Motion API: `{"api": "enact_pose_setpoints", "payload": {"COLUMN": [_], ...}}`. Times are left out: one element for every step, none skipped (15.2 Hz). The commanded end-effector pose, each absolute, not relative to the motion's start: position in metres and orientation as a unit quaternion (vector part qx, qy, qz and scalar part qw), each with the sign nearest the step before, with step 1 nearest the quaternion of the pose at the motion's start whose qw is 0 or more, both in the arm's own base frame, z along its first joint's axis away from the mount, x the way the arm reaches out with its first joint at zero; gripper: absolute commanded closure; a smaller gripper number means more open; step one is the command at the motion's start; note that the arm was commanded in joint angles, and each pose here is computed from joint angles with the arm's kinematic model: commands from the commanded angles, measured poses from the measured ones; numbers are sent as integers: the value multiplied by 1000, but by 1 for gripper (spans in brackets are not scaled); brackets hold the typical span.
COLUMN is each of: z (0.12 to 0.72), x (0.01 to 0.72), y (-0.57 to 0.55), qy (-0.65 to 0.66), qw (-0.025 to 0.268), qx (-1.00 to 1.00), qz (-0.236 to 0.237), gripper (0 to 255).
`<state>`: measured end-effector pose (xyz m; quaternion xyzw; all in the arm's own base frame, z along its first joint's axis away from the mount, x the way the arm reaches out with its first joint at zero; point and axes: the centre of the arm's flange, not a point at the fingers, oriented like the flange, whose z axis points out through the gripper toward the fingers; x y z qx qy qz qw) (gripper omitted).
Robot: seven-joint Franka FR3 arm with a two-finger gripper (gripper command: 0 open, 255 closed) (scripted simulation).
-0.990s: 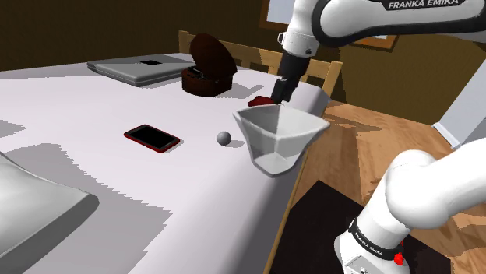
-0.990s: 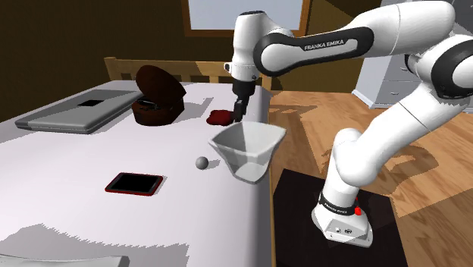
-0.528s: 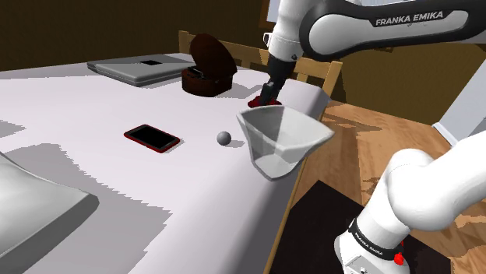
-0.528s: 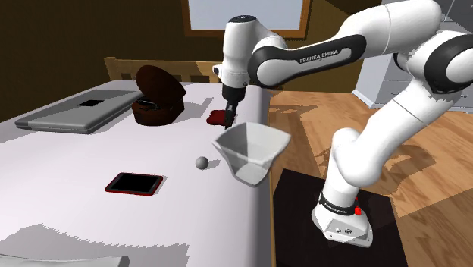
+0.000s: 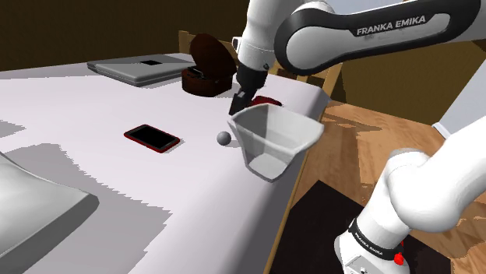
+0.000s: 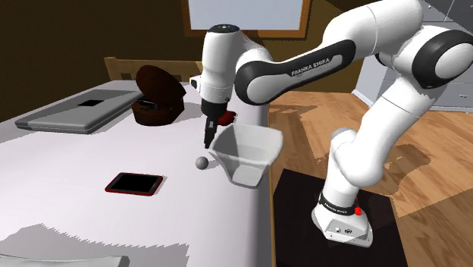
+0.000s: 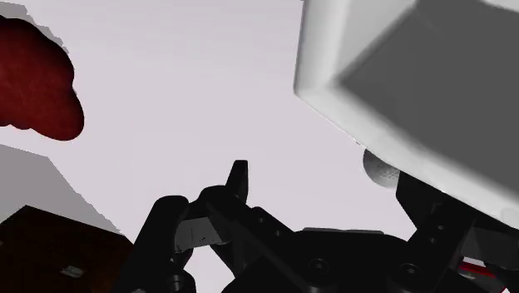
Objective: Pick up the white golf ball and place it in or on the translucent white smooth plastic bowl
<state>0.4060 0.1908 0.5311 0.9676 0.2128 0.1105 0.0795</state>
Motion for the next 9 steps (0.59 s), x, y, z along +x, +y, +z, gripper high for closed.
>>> {"api": "enact_pose_setpoints", "payload": {"z": [515, 512, 508, 506, 501, 496, 491, 486, 481], "x": [401, 401, 401, 401, 402, 404, 405, 406, 408], "y": [216, 228, 240, 248, 248, 247, 247, 246, 246], "qy": [234, 242, 251, 256, 256, 256, 256, 256, 256], "qw": [79, 78, 77, 76, 76, 76, 76, 76, 76], "qx": [964, 962, 959, 958, 958, 958, 958, 958, 958], "qz": [102, 103, 104, 105, 105, 105, 105, 105, 105], "gripper": [0, 0, 0, 0, 0, 0, 0, 0, 0]}}
